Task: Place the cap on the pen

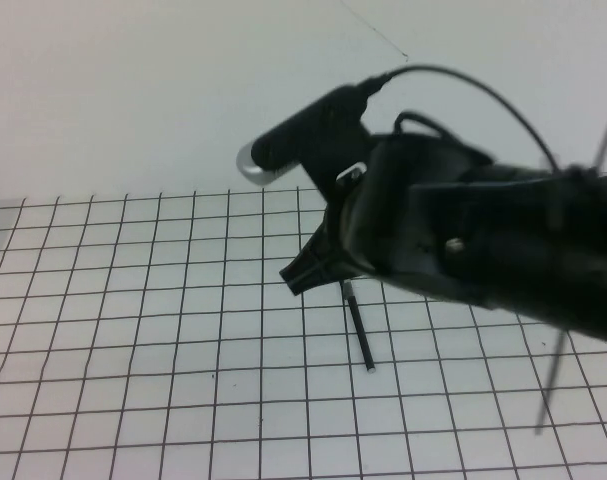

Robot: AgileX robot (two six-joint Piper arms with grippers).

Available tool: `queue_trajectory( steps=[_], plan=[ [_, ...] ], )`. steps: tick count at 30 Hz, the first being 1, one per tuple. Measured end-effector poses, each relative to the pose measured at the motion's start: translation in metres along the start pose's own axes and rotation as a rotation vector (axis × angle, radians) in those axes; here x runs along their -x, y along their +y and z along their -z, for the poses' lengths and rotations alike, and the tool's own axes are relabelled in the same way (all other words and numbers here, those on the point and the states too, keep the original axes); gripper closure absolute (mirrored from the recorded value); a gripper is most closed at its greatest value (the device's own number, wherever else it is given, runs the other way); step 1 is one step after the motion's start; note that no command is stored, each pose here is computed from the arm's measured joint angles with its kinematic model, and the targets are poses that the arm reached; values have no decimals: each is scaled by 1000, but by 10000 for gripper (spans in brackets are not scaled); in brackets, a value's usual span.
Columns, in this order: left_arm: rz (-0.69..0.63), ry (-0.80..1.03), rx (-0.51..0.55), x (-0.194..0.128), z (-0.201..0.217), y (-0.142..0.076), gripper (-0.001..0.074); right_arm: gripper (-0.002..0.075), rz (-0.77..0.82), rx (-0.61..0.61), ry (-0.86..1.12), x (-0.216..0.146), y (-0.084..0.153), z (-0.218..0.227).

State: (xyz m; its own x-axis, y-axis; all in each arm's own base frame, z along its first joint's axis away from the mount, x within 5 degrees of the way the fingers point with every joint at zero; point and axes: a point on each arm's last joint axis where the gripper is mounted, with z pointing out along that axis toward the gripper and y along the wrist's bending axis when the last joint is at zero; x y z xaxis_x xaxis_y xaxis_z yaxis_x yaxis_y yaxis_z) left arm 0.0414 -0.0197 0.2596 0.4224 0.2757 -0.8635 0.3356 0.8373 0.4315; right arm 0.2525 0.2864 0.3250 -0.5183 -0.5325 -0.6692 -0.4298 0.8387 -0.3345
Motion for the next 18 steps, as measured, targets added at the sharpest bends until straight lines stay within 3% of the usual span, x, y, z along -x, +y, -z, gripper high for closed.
queue_trajectory(
  steps=[4,7,13,16,18],
  plan=[
    [81,61,123,-3,1,6,676,729,-42,102,10,-1,-4,42],
    [127,94,205,-5,2,9,676,729,-154,249,49,-5,0,62],
    [269,111,279,-8,3,12,676,729,-397,524,281,-17,24,77],
    [324,109,294,-9,3,13,675,729,-271,535,295,-21,24,77],
    [326,122,311,-13,4,13,676,729,-178,539,410,-32,24,81]
  ],
)
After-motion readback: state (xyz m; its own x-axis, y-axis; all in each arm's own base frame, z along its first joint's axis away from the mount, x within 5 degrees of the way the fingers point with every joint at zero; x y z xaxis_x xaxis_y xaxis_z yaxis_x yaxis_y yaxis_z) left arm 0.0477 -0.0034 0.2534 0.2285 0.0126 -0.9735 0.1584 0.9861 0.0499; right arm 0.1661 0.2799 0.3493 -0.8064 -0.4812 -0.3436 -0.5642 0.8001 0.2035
